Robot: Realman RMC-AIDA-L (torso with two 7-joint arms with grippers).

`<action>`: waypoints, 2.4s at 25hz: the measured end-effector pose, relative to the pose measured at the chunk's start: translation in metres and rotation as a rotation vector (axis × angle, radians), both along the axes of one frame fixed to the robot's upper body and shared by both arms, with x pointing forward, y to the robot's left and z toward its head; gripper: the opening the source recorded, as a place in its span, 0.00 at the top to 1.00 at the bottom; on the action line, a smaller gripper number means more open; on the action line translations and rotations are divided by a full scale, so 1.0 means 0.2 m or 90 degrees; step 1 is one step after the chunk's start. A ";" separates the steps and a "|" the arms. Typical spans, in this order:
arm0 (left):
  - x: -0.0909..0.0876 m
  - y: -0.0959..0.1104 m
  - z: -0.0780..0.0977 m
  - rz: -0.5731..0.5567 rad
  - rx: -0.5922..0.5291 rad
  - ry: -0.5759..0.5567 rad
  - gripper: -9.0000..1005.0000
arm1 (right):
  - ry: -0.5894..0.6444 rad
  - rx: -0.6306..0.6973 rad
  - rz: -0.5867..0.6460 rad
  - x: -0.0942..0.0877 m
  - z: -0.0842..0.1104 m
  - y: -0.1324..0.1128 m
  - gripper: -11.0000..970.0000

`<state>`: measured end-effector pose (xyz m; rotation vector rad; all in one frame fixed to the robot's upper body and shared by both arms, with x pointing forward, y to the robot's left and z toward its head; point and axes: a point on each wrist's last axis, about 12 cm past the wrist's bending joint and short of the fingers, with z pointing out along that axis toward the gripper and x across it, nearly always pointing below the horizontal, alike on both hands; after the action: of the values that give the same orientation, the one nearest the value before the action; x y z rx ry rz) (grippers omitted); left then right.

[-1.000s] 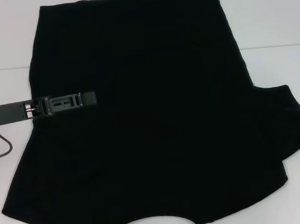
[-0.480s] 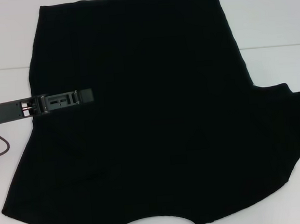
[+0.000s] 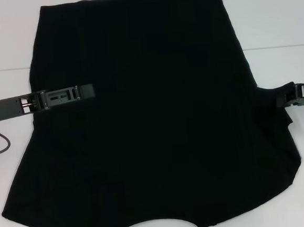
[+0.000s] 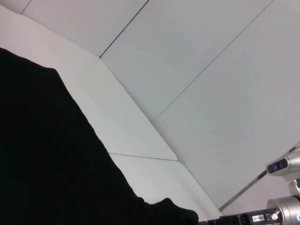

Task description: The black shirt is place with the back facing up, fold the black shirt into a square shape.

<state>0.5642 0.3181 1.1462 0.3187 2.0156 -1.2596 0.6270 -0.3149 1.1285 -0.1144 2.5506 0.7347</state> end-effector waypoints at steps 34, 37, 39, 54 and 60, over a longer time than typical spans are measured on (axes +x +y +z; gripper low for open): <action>-0.01 0.07 0.00 0.041 -0.008 0.002 0.28 | -0.086 -0.142 0.209 0.16 0.10 0.43 0.54; -0.02 0.11 -0.01 0.043 0.013 0.057 0.28 | -0.085 -0.130 0.185 0.17 0.13 0.42 0.48; -0.05 0.14 -0.03 0.041 0.044 0.108 0.28 | -0.084 -0.122 0.174 0.18 0.14 0.41 0.46; -0.23 0.36 -0.12 0.145 0.152 0.389 0.29 | -0.048 -0.069 0.130 0.15 0.15 0.33 0.39; -0.26 0.41 -0.16 0.183 0.170 0.426 0.31 | -0.047 -0.073 0.133 0.15 0.15 0.33 0.39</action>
<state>0.5113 0.3996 1.1145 -0.3129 2.6810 -0.9880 0.6569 -0.2482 1.1581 -0.4435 2.5345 0.6462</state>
